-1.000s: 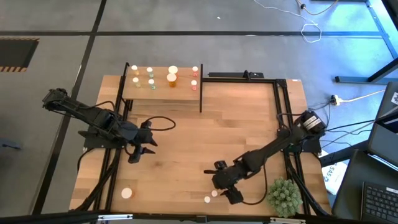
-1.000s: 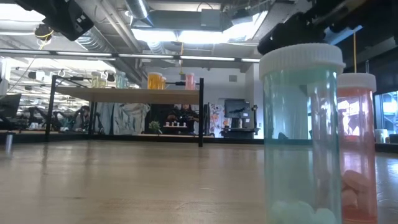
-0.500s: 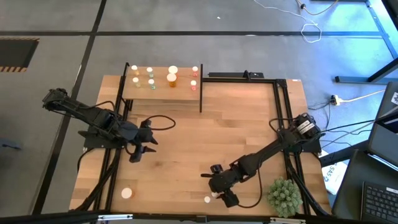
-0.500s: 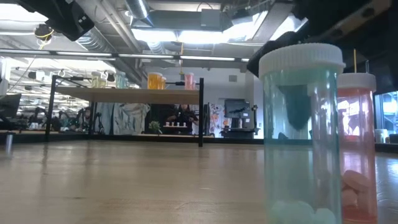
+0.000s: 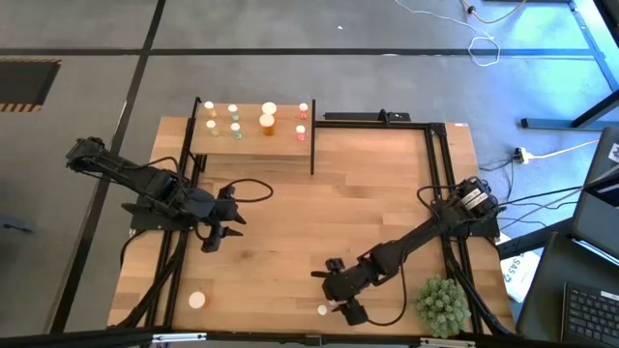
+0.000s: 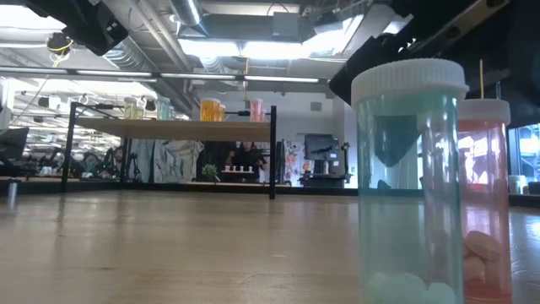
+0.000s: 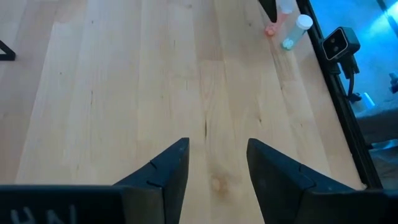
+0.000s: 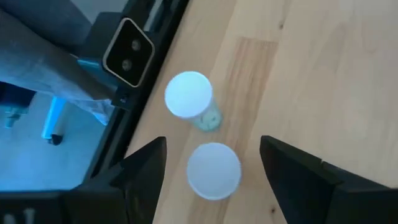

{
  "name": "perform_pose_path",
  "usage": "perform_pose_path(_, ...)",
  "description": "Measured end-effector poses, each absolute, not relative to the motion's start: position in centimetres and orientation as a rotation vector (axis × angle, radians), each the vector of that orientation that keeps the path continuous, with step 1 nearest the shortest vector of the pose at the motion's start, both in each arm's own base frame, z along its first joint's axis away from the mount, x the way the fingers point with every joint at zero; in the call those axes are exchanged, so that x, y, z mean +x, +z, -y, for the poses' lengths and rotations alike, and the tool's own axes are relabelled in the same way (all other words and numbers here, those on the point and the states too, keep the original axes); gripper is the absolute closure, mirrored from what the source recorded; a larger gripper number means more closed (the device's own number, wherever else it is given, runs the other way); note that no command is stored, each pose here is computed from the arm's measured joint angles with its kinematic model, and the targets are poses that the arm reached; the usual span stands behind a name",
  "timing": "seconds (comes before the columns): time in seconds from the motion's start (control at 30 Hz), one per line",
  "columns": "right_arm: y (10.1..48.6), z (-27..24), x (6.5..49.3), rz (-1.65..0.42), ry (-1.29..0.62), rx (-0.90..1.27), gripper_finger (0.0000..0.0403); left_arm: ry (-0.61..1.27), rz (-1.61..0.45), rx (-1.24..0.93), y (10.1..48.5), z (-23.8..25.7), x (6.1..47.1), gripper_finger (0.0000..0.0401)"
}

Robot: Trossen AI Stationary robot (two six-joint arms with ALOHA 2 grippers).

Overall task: Pick and place medicine bottles onto shelf by color
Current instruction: Put the small red pill on the shelf aligned with the red on the shelf

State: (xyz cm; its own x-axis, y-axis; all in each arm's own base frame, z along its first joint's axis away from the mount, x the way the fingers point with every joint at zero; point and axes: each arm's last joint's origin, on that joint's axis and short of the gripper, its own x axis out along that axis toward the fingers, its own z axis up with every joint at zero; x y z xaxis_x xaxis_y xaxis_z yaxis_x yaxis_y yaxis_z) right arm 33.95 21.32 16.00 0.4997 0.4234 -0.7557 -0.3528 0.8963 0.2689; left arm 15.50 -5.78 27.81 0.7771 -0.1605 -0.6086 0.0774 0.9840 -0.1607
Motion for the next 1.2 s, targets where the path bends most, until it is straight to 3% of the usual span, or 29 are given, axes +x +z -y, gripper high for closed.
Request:
perform_pose_path(0.2,15.9,-21.2,33.9,-0.941,0.443,0.070,0.0143,-0.129,-0.669,-0.130,27.8,5.8,15.5,0.0245)
perform_pose_path(0.67,15.9,-22.6,33.0,-0.936,0.457,0.041,0.0206,-0.129,-0.669,-0.131,27.8,5.8,15.5,0.0245)
perform_pose_path(1.2,15.9,-22.5,33.1,-0.930,0.439,0.035,0.0236,-0.123,-0.670,-0.147,27.8,5.8,15.5,0.0245)
